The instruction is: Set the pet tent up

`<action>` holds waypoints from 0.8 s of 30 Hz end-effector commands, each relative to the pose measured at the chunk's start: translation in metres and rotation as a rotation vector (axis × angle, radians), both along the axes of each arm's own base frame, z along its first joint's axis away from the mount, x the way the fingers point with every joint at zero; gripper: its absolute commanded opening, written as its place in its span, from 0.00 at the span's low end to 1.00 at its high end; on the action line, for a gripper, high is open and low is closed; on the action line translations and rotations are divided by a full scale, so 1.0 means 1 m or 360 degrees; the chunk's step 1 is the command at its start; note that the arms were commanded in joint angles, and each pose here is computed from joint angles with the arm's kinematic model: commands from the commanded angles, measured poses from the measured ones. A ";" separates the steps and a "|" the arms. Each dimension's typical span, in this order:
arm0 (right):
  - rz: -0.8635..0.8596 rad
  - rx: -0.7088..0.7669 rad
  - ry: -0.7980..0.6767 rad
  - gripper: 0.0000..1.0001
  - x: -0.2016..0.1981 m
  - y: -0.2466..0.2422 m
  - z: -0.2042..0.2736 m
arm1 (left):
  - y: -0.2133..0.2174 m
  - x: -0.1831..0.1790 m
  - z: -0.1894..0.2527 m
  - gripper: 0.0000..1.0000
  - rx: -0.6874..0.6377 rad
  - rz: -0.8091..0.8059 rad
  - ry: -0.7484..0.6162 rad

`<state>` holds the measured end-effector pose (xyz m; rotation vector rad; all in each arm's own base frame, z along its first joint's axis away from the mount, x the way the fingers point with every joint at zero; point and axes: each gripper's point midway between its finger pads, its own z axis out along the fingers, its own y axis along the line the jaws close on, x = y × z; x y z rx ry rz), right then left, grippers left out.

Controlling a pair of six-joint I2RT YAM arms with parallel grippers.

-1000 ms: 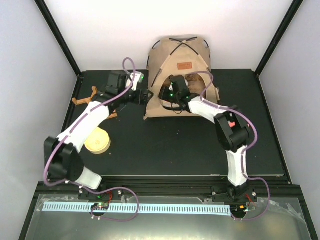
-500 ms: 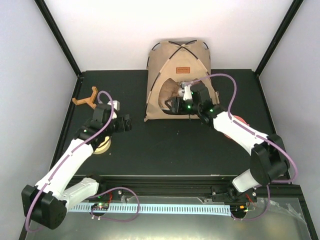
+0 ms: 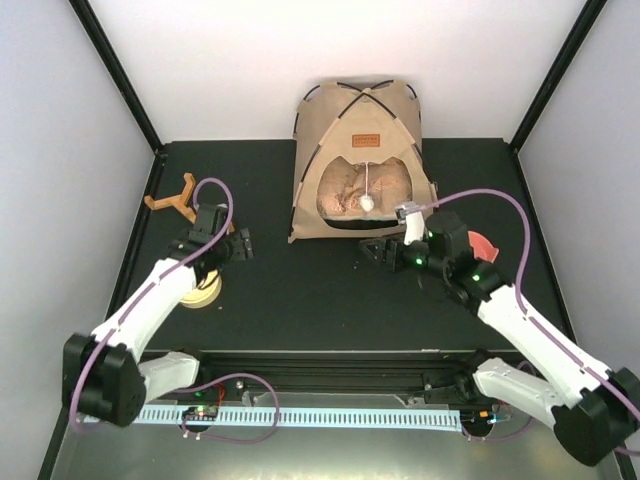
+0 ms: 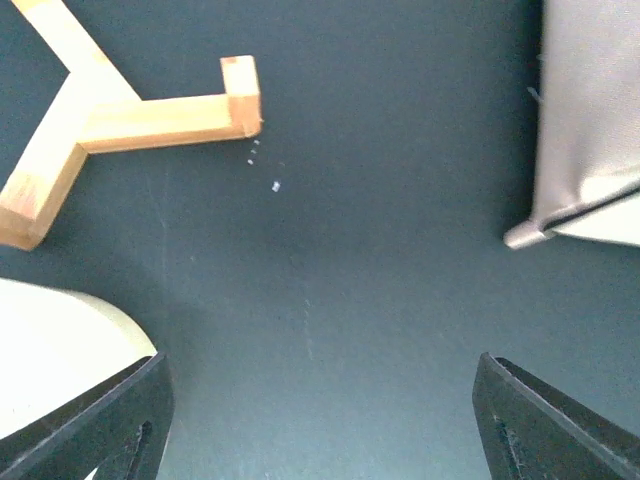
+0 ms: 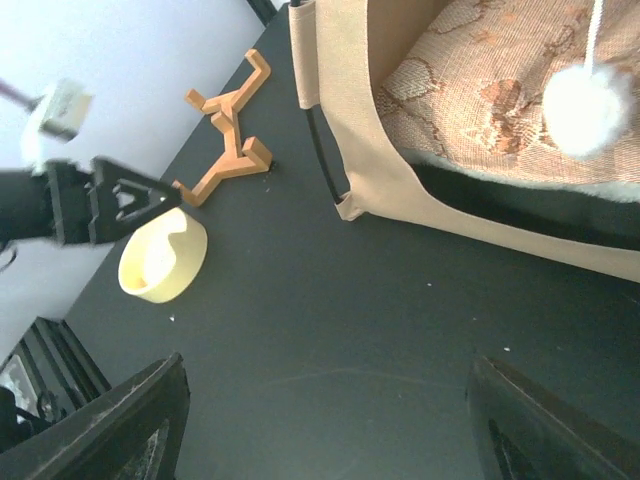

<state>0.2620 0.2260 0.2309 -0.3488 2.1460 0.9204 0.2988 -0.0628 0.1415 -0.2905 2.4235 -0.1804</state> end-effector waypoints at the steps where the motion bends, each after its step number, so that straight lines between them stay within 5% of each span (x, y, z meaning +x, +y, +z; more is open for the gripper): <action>1: 0.0009 -0.0004 -0.0071 0.79 -0.021 -0.015 0.005 | 0.009 0.044 0.008 0.83 -0.0031 0.0074 0.0018; 12: 0.0039 0.0014 -0.0120 0.80 -0.050 -0.030 0.020 | 0.039 0.130 -0.050 0.78 0.0044 0.0182 0.0437; 22: 0.0010 0.0016 -0.0161 0.80 -0.055 -0.037 0.024 | 0.047 0.138 -0.083 0.68 0.0012 0.0209 0.0608; 24: 0.0026 0.0027 -0.0165 0.80 -0.056 -0.035 0.026 | 0.047 0.141 -0.088 0.55 0.0017 0.0198 0.0620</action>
